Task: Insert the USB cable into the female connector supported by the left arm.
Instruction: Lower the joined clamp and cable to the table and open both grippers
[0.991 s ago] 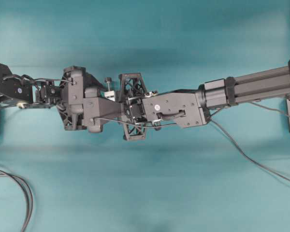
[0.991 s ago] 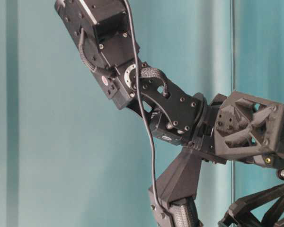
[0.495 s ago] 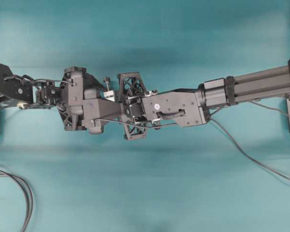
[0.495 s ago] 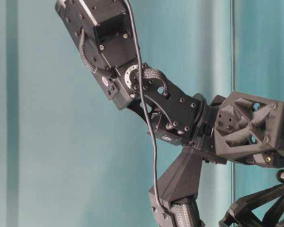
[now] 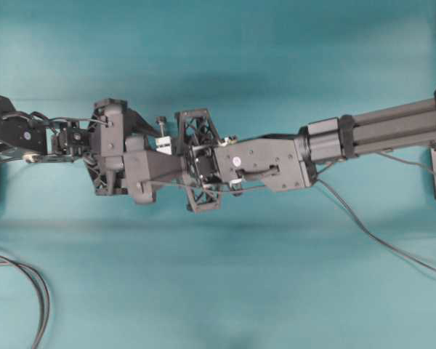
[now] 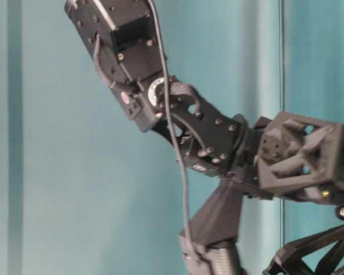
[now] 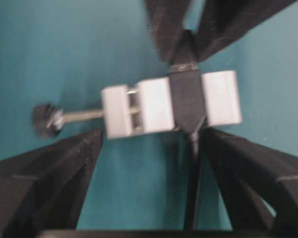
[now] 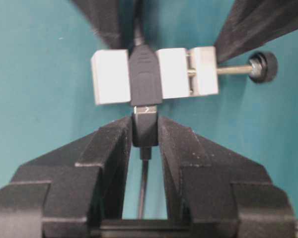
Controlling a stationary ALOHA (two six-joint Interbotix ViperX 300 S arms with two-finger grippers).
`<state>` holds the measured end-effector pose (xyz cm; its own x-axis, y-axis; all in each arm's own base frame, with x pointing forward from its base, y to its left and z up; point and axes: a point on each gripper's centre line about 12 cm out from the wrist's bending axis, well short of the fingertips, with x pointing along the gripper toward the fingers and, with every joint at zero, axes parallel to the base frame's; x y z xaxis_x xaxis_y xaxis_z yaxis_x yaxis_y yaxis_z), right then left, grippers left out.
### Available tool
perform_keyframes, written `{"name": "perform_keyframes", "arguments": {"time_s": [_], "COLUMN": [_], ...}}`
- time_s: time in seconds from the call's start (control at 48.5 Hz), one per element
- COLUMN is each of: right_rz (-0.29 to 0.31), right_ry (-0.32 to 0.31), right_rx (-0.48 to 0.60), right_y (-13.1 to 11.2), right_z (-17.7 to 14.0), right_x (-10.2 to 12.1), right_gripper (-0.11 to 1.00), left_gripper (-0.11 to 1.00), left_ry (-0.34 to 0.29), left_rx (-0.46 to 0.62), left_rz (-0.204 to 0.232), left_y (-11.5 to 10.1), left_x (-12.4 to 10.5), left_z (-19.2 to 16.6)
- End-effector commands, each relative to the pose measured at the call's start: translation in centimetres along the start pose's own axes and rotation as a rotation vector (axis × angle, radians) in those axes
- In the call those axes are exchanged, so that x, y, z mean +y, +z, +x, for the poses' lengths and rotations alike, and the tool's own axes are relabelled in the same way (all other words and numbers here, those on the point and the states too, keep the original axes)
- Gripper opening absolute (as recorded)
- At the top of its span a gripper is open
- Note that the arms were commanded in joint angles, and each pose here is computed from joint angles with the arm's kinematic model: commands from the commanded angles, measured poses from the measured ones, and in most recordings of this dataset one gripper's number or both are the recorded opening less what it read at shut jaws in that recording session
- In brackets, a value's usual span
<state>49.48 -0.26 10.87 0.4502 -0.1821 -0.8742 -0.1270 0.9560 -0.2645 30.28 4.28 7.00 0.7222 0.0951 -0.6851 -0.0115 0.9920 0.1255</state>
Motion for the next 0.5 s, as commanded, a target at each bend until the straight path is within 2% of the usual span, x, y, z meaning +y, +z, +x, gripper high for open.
{"name": "perform_keyframes", "arguments": {"time_s": [0.0, 0.227, 0.268, 0.392, 0.475], "right_rz": [0.003, 0.044, 0.048, 0.052, 0.068], "right_ry": [-0.004, -0.004, -0.003, -0.002, 0.0], "right_rx": [-0.084, -0.07, -0.066, -0.054, -0.052], "right_y": [1.6, 1.0, 0.7, 0.1, -0.3], "right_z": [-2.6, -2.6, -2.6, -2.8, -3.2], "right_x": [-0.2, -0.4, -0.4, -0.3, -0.3], "right_gripper": [0.22, 0.22, 0.26, 0.49, 0.56], "left_gripper": [0.93, 0.93, 0.93, 0.93, 0.93], "left_ry": [0.01, 0.011, 0.011, 0.015, 0.02], "left_rx": [-0.036, -0.036, -0.039, -0.05, -0.053], "left_rz": [-0.015, -0.027, -0.029, -0.036, -0.049], "left_y": [0.9, 0.9, 0.9, 1.0, 0.7], "left_x": [0.3, 0.3, 0.3, 0.3, 0.3], "left_z": [-0.4, -0.6, -0.8, -1.4, -2.1]}}
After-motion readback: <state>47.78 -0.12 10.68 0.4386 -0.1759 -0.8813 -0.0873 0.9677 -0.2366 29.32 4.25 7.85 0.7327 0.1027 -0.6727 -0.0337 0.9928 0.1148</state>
